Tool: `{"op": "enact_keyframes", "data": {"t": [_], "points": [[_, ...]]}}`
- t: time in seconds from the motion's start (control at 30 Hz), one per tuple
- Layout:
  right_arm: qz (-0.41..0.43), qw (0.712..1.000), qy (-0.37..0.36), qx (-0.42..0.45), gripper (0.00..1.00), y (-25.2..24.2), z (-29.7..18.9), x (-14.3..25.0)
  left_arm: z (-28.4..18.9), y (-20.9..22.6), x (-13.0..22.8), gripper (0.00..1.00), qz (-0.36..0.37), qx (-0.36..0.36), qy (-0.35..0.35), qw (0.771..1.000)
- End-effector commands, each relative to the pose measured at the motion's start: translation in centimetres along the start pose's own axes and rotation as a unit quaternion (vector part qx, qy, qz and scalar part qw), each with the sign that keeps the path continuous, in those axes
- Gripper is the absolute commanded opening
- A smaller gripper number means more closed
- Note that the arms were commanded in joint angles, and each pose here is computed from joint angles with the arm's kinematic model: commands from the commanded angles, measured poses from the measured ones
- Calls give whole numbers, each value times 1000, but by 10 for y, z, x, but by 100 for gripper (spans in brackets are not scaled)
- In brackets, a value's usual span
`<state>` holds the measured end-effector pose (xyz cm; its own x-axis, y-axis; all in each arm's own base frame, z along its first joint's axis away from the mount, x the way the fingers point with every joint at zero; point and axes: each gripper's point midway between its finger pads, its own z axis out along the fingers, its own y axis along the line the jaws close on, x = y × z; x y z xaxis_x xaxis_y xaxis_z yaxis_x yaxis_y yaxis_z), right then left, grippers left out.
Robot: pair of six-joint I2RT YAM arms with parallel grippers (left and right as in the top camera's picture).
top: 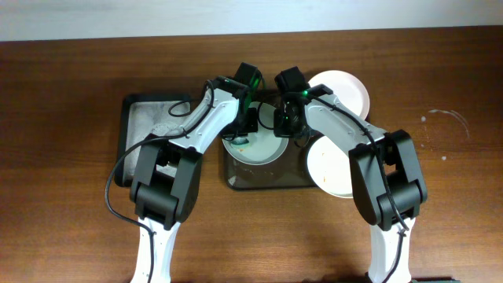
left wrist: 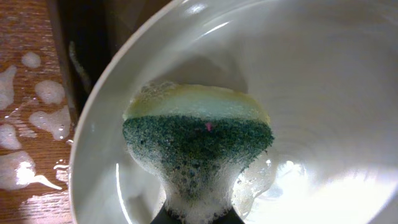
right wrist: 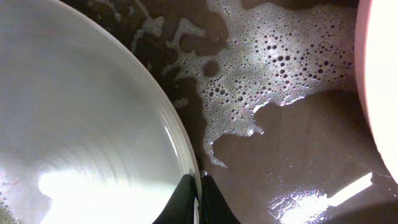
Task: Clean dirty plates on tray and stack at the side
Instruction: 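Move the sponge with left gripper into the white plate held by right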
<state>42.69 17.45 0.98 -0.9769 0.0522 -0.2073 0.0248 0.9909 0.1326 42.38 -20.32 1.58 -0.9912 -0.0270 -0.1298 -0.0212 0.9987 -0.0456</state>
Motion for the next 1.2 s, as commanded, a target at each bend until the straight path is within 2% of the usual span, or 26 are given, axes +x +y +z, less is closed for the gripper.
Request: {"op": "enact_keyframes", "data": {"t": [0.0, 0.2, 0.4, 0.6, 0.7, 0.77, 0.97, 1.03, 1.17], "points": [[1, 1000, 5, -1, 4, 2, 7, 2, 10, 9, 0, 1, -9, -25, 1, 1000], [1, 1000, 5, -1, 4, 2, 7, 2, 25, 15, -26, 1, -21, -48, -61, 997], [1, 1000, 8, -7, 4, 4, 7, 3, 44, 8, -28, 1, -21, -33, -59, 997], [40, 992, 59, -104, 4, 5, 4, 11, 45, -6, -17, 1, -17, 51, -7, 998], [58, 984, 75, -149, 4, -5, 8, 14, 38, -21, -11, 1, 6, 153, 32, 988], [67, 980, 77, -168, 4, -9, 11, 17, 34, -22, -7, 1, 11, 182, 48, 982], [64, 980, 72, -173, 4, -9, 15, 17, 42, -1, 5, 1, 18, 95, 57, 994], [63, 980, 72, -173, 4, -9, 15, 17, 44, -4, -6, 1, 45, 82, 25, 995], [60, 980, 72, -174, 4, -9, 15, 17, 45, -1, -32, 1, 50, 45, -38, 997]]}}
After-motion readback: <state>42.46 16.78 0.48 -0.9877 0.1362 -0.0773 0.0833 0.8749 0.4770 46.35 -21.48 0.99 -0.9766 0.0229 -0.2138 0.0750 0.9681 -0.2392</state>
